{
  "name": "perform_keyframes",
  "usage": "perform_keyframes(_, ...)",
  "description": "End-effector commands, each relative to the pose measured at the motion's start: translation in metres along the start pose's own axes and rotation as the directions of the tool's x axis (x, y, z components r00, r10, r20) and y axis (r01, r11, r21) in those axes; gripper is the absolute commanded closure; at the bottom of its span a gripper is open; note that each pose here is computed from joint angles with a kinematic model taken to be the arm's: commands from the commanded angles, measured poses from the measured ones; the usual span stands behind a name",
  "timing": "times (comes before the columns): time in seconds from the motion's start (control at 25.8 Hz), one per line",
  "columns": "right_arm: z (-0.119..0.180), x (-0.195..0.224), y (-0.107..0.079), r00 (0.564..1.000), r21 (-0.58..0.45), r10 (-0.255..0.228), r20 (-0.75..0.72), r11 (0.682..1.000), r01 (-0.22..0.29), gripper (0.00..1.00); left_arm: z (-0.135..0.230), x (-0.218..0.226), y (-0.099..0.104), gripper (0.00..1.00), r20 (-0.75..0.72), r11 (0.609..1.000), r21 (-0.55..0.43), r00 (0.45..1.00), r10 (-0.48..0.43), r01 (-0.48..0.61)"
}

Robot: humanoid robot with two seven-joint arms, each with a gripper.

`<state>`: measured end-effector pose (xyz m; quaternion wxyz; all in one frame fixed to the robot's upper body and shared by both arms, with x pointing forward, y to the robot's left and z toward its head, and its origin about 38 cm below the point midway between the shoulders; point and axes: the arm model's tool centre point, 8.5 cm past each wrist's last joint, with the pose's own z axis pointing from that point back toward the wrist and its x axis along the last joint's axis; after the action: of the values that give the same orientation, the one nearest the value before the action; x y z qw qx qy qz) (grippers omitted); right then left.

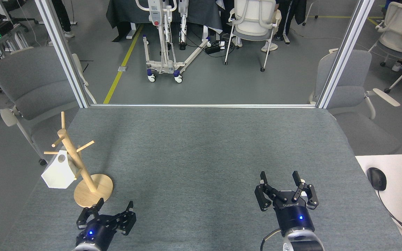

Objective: Hang cup on storage rack

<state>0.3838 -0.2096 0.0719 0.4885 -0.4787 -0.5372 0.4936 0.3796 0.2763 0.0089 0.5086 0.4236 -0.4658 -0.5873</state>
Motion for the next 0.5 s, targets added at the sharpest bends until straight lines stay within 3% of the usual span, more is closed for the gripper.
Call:
perform_keyframes(0.0, -0.002, -0.001, -0.002, 1.000, -0.003, 0.003, 0.001, 1.000, -0.003, 0.01, -0.030, 0.058, 0.036, 0.01, 0.021, 0.996, 0.083, 0.999, 0.024, -0.026)
perform_keyframes(0.08, -0.002, 0.000, -0.003, 1.000, -0.005, 0.002, 0.002, 1.000, -0.002, 0.01, -0.045, 0.080, 0.064, 0.01, -0.015, 0.991, 0.131, 1.000, 0.008, -0.006)
perform_keyframes(0.19, -0.009, 0.000, -0.009, 1.000, -0.022, 0.003, 0.005, 1.000, -0.002, 0.01, -0.055, 0.108, 0.085, 0.01, -0.033, 0.988, 0.153, 0.999, -0.016, 0.021)
perform_keyframes(0.35, -0.016, 0.001, -0.014, 1.000, -0.032, 0.003, 0.011, 0.999, -0.003, 0.00, -0.043, 0.124, 0.124, 0.01, -0.040, 0.963, 0.268, 0.999, -0.007, 0.017)
perform_keyframes(0.46, -0.019, 0.002, -0.017, 1.000, -0.040, 0.002, 0.012, 0.999, -0.001, 0.01, -0.019, 0.124, 0.126, 0.01, -0.029, 0.957, 0.288, 0.999, 0.022, -0.012)
